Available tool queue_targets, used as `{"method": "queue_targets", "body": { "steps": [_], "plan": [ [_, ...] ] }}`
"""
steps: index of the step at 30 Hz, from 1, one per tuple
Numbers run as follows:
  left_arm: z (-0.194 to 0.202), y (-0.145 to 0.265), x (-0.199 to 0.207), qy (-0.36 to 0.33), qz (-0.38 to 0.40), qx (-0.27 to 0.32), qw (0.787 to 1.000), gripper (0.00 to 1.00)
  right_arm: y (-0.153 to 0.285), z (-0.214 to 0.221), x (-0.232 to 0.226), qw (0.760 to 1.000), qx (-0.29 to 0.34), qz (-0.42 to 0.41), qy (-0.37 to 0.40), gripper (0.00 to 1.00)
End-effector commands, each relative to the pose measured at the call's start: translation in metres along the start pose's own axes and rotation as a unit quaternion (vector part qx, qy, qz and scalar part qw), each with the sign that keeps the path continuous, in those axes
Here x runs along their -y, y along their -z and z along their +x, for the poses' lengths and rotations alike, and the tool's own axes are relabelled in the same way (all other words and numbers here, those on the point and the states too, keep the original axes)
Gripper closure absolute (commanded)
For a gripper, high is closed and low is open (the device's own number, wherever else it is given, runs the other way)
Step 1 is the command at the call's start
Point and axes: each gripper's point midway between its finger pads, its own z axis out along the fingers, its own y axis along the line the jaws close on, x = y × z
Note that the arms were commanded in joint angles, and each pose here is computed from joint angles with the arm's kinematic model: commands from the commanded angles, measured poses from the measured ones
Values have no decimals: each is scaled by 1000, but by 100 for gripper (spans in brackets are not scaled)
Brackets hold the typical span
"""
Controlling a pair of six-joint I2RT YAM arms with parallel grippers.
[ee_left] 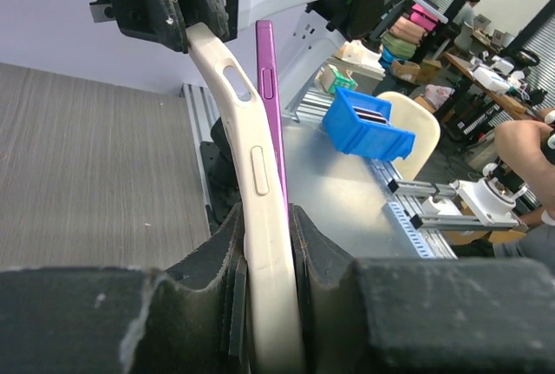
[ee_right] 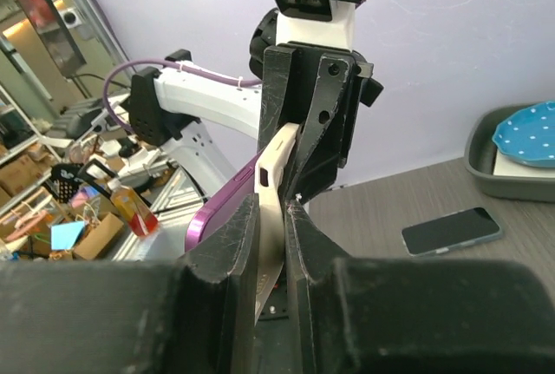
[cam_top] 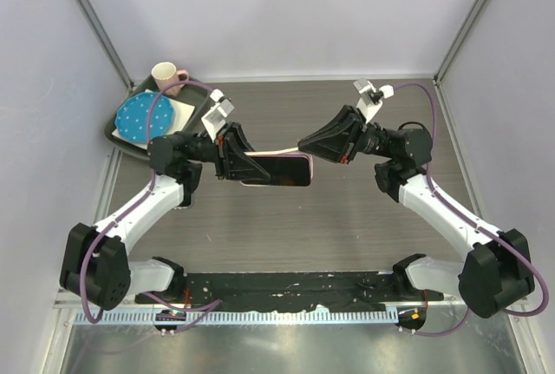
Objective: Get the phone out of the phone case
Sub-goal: Remove the phone case from the phone.
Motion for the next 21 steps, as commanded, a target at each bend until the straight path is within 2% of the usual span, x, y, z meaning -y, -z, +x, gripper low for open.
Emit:
{"method": "queue_targets", "body": {
  "steps": [1, 5, 6, 7, 9, 11, 16, 21],
  "plan": [
    [-44, -12, 25, -113, 11, 91, 989, 100, 3, 57, 29, 994, -90, 24, -54, 84],
    [-46, -7, 16, -110, -6, 102, 989, 100, 6, 61, 32, 993, -108, 31, -30, 66],
    [-46, -6, 16, -111, -8, 104, 988, 100, 8, 67, 35, 991, -120, 41, -44, 62],
    [-46, -6, 14, -109, -10, 105, 988, 100, 9, 69, 36, 990, -126, 45, -44, 53],
    [-47, -5, 13, -110, -11, 107, 988, 100, 11, 72, 39, 988, -139, 53, -40, 45],
    [-47, -5, 13, -111, -11, 107, 988, 100, 12, 72, 41, 987, -146, 58, -34, 46],
    [-45, -3, 11, -108, -15, 104, 989, 100, 13, 69, 39, 987, -147, 61, -38, 55],
    [-44, 1, 9, -107, -22, 107, 988, 100, 22, 68, 41, 984, -159, 65, -41, 54]
  ]
}}
